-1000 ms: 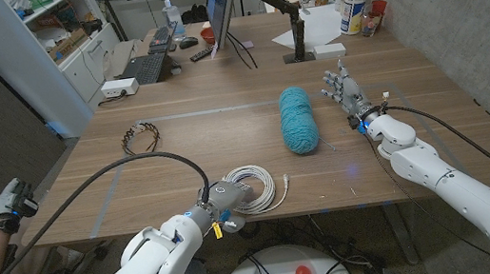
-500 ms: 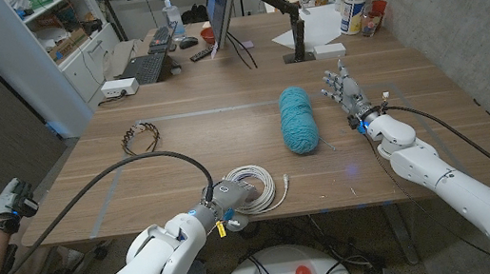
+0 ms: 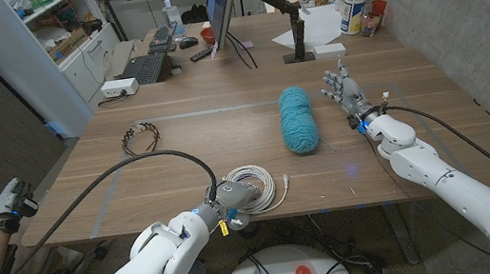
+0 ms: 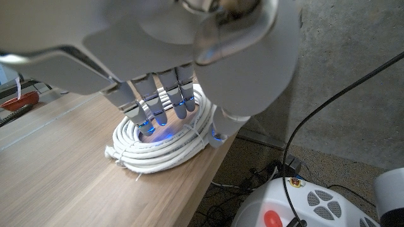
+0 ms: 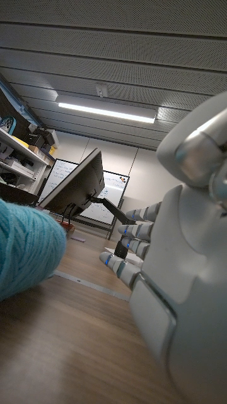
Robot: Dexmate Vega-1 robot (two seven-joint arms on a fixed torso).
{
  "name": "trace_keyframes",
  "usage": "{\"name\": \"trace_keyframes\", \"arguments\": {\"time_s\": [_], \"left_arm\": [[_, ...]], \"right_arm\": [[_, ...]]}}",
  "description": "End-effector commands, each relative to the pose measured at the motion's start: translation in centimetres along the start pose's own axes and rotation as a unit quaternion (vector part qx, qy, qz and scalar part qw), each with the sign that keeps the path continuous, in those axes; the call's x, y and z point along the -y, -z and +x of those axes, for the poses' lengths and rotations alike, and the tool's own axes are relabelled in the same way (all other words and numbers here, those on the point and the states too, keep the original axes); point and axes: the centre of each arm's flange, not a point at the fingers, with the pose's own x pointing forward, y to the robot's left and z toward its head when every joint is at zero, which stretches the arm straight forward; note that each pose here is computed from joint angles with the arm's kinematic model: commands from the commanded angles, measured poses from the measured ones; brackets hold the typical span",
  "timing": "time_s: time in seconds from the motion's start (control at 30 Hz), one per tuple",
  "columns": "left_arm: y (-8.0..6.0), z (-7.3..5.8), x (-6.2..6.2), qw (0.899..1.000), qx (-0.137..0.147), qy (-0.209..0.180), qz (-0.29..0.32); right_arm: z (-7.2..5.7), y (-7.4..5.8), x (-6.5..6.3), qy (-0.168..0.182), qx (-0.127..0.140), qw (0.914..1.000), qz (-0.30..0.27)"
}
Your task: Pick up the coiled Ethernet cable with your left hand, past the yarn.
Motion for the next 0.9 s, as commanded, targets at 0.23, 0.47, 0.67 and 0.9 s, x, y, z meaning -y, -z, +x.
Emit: {"name": "trace_keyframes", "arguments": {"time_s": [0.23, 0.47, 0.67, 0.9], "left_arm": [[-0.18, -0.06, 0.11, 1.000, 0.004, 0.002, -0.005], [-0.19, -0.03, 0.20, 1.000, 0.008, 0.001, -0.011], [-0.08, -0.29, 0.27, 0.999, 0.020, -0.021, -0.016], [-0.03, -0.56, 0.40, 0.999, 0.025, -0.037, -0.022]], "right_arm": [[0.02, -0.02, 0.07, 0.002, 0.000, 1.0000, 0.001], [0.03, -0.02, 0.06, 0.002, 0.000, 1.0000, 0.001], [0.02, -0.05, 0.10, 0.003, 0.001, 1.0000, 0.002], [0.00, -0.06, 0.12, 0.003, 0.001, 1.0000, 0.002]]}}
